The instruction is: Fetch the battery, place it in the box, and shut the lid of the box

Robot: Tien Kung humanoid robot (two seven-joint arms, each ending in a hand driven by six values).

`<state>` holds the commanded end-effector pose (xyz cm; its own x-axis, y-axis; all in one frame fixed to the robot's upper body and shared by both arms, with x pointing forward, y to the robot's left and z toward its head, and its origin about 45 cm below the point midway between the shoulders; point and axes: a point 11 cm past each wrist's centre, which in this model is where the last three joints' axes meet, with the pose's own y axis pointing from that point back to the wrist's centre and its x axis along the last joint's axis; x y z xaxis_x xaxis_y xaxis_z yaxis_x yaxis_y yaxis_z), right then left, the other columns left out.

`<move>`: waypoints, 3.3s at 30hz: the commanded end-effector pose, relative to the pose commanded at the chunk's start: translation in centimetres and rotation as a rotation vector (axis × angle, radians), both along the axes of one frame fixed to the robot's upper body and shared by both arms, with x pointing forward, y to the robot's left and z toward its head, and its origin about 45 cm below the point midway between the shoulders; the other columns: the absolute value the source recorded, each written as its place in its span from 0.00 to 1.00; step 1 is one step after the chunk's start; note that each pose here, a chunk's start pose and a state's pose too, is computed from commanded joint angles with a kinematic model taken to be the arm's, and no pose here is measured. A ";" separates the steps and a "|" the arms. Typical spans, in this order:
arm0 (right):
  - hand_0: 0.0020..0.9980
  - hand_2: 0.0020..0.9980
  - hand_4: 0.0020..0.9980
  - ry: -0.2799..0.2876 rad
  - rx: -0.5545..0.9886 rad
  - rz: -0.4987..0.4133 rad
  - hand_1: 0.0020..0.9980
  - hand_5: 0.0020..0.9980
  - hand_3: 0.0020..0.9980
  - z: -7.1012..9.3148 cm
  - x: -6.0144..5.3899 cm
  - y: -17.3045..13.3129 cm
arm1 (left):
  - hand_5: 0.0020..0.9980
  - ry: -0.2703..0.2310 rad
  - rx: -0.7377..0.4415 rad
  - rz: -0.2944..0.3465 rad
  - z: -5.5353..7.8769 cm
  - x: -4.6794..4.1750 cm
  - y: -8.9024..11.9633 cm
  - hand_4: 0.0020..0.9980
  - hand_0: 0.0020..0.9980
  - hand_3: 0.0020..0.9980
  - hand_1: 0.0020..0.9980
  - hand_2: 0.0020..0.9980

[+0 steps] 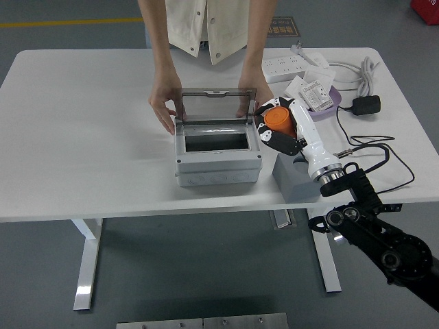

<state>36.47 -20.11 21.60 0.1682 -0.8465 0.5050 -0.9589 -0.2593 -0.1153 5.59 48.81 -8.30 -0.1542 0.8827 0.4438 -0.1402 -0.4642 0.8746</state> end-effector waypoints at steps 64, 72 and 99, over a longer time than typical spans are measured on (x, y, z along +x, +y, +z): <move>0.06 0.34 0.03 -0.014 -0.596 0.183 0.21 0.00 0.32 -2.2 7.5 9.8 | 0.03 0.029 0.019 0.009 0.6 0.18 1.2 0.56 0.58 0.56 0.63 0.55; 0.17 0.41 0.13 -0.007 -0.573 0.204 0.28 0.00 0.47 -2.3 7.3 10.3 | 0.02 0.031 0.019 0.010 0.6 0.18 1.2 0.55 0.58 0.56 0.63 0.55; 0.82 0.62 0.78 -0.023 -0.485 0.213 0.64 0.41 0.71 -0.2 7.2 10.6 | 0.01 0.033 0.015 0.007 0.5 0.17 1.0 0.55 0.58 0.56 0.63 0.55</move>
